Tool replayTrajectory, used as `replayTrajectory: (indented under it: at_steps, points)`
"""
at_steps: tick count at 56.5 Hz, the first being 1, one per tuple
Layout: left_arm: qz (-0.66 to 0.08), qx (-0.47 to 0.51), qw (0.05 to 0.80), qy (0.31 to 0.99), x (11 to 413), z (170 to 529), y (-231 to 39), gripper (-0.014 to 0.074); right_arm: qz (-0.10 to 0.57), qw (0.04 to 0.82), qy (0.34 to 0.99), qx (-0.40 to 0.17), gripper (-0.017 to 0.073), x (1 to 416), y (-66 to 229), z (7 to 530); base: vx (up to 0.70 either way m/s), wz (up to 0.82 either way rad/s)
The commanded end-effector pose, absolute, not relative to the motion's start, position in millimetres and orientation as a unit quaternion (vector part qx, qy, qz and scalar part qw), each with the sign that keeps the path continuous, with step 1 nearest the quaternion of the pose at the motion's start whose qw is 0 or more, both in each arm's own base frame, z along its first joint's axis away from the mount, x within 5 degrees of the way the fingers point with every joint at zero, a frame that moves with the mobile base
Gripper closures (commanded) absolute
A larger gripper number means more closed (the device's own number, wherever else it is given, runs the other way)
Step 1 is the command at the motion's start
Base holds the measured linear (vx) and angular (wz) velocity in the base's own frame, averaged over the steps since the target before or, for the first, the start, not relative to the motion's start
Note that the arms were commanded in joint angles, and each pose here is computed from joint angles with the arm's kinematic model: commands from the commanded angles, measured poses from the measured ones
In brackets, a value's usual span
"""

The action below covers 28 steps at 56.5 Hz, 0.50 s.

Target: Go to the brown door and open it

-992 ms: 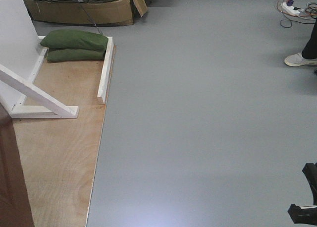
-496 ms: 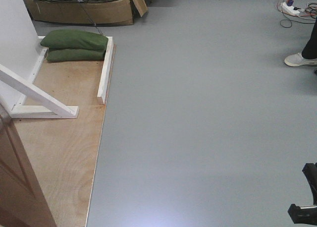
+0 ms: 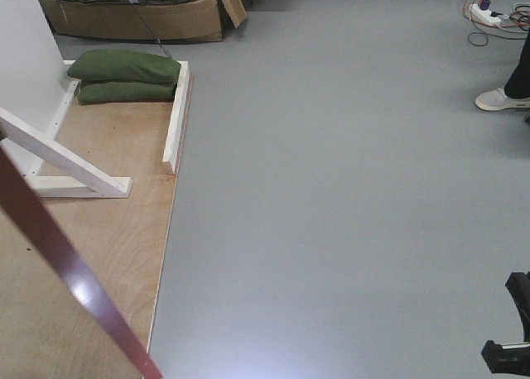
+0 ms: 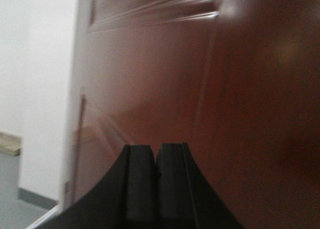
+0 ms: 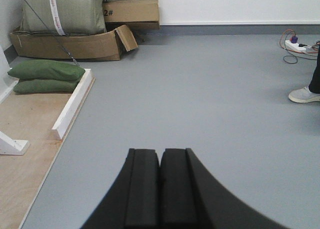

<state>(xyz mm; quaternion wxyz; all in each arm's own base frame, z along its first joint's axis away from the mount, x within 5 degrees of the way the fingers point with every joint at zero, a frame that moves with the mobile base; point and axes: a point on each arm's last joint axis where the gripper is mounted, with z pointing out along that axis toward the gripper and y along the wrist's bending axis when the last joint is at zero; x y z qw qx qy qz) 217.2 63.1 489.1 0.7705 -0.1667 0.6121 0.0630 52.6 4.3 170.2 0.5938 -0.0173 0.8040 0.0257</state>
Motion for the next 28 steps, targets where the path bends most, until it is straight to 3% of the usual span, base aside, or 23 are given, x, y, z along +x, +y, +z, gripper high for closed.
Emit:
replayTrajectory:
  at_steps: [1, 28]
  points:
    - [0.02, -0.11, 0.795, 0.596, 217, 503, 44, 0.0558, 0.021, 0.625, 0.78, -0.019, 0.0559, 54, 4, 176, 0.0, 0.0]
    - [-0.113, 0.012, 0.768, 0.63, 266, 477, -17, 0.0558, 0.021, 0.625, 0.78, -0.019, 0.0559, 54, 4, 176, 0.0, 0.0]
